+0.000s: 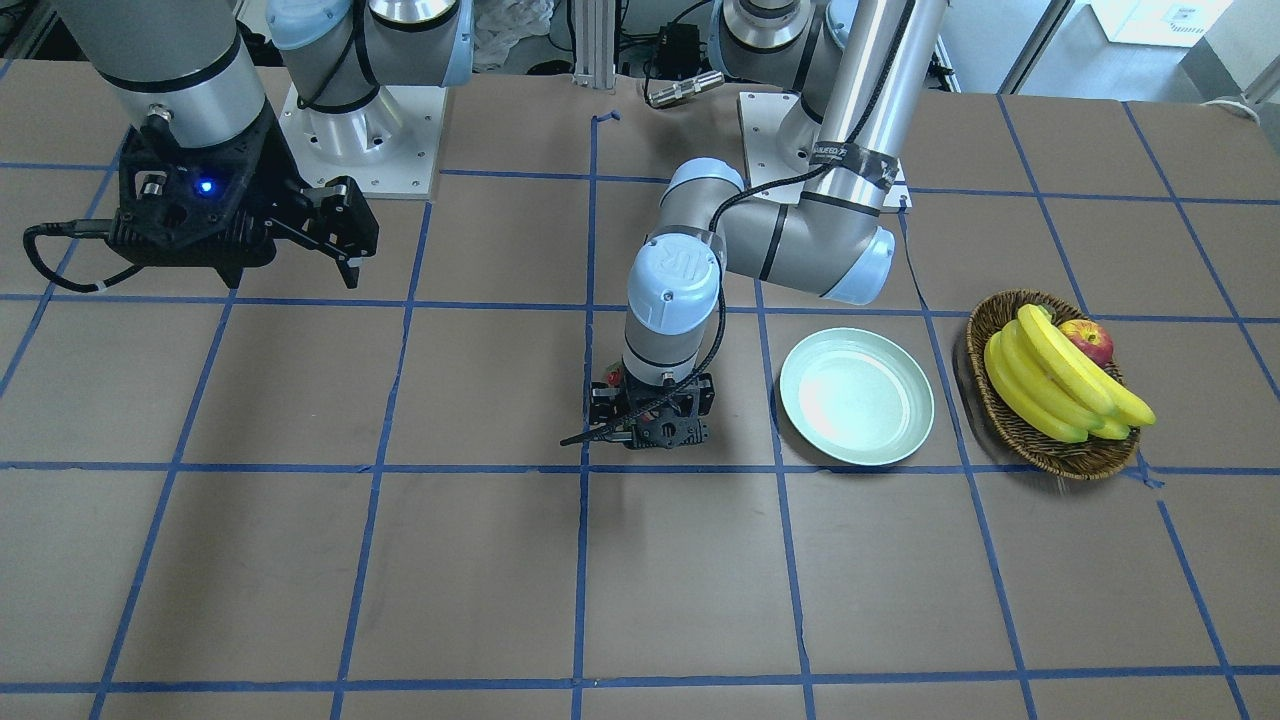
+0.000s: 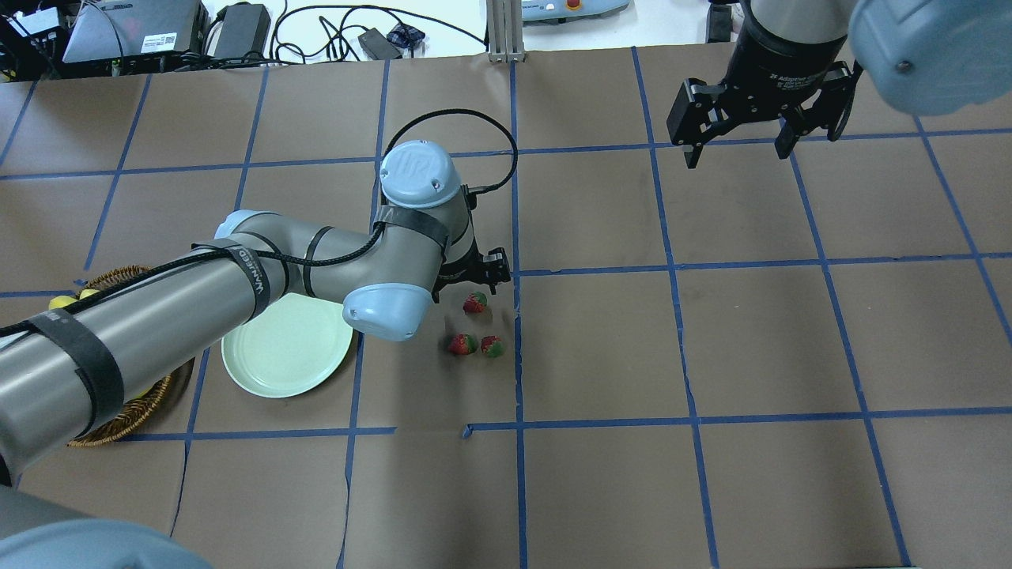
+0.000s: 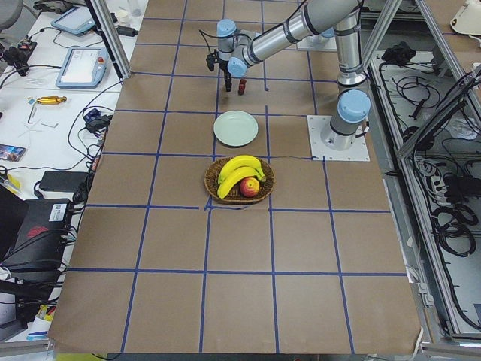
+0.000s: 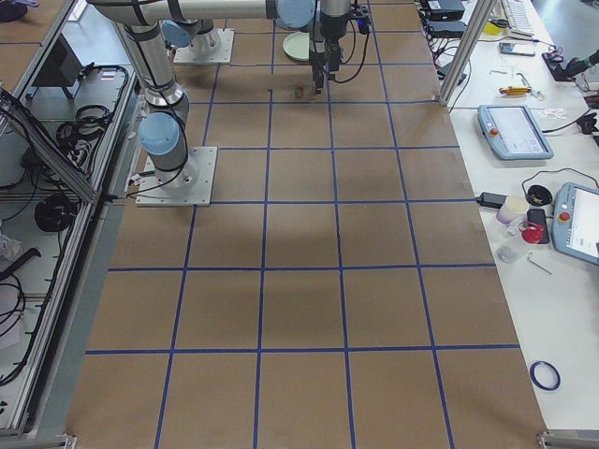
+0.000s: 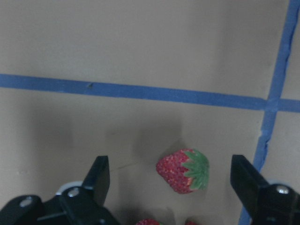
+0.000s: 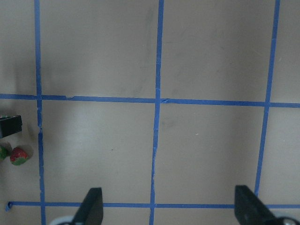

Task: Collect all strawberries into plate
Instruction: 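Lower the left gripper onto a strawberry and grasp it, then carry the strawberry onto the green plate and open the left gripper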

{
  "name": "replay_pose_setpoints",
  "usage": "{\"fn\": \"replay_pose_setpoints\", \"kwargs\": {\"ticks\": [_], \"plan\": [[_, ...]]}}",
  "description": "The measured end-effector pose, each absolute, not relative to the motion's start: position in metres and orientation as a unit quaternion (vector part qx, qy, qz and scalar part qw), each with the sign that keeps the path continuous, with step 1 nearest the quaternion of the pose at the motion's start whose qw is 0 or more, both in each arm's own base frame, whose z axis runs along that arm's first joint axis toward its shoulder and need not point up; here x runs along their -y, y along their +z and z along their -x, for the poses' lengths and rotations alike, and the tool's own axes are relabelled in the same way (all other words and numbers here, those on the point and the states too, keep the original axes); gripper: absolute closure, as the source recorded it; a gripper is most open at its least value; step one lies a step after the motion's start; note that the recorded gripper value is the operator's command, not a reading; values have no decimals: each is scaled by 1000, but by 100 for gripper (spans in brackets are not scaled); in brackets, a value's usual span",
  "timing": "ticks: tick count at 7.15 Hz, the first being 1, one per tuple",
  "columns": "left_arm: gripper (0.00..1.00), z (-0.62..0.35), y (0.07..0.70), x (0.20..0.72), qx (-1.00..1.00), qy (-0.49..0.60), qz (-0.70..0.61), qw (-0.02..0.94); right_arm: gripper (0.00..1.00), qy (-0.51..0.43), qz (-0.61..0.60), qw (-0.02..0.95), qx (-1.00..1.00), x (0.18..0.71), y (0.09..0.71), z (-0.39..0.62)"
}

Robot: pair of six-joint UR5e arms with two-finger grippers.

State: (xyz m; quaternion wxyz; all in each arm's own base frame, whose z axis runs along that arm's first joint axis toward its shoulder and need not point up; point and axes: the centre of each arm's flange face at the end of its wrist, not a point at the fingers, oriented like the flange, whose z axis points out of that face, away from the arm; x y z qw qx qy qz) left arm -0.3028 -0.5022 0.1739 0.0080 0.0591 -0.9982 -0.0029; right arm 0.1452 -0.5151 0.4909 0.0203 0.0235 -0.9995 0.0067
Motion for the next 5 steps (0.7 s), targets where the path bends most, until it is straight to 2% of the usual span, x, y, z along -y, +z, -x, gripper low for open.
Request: {"fn": "replay_pose_setpoints", "kwargs": {"ticks": [1, 2, 3, 5], "plan": [[66, 306, 171, 500, 998, -5, -60, 6, 0, 6, -23, 20, 1000, 515, 491, -145], [80, 307, 170, 499, 998, -6, -61, 5, 0, 6, -23, 19, 1000, 515, 490, -145], [89, 308, 170, 499, 998, -6, -61, 5, 0, 6, -24, 19, 1000, 514, 490, -146], [88, 307, 182, 500, 999, 4, -49, 7, 0, 6, -24, 19, 1000, 514, 490, -146]]}}
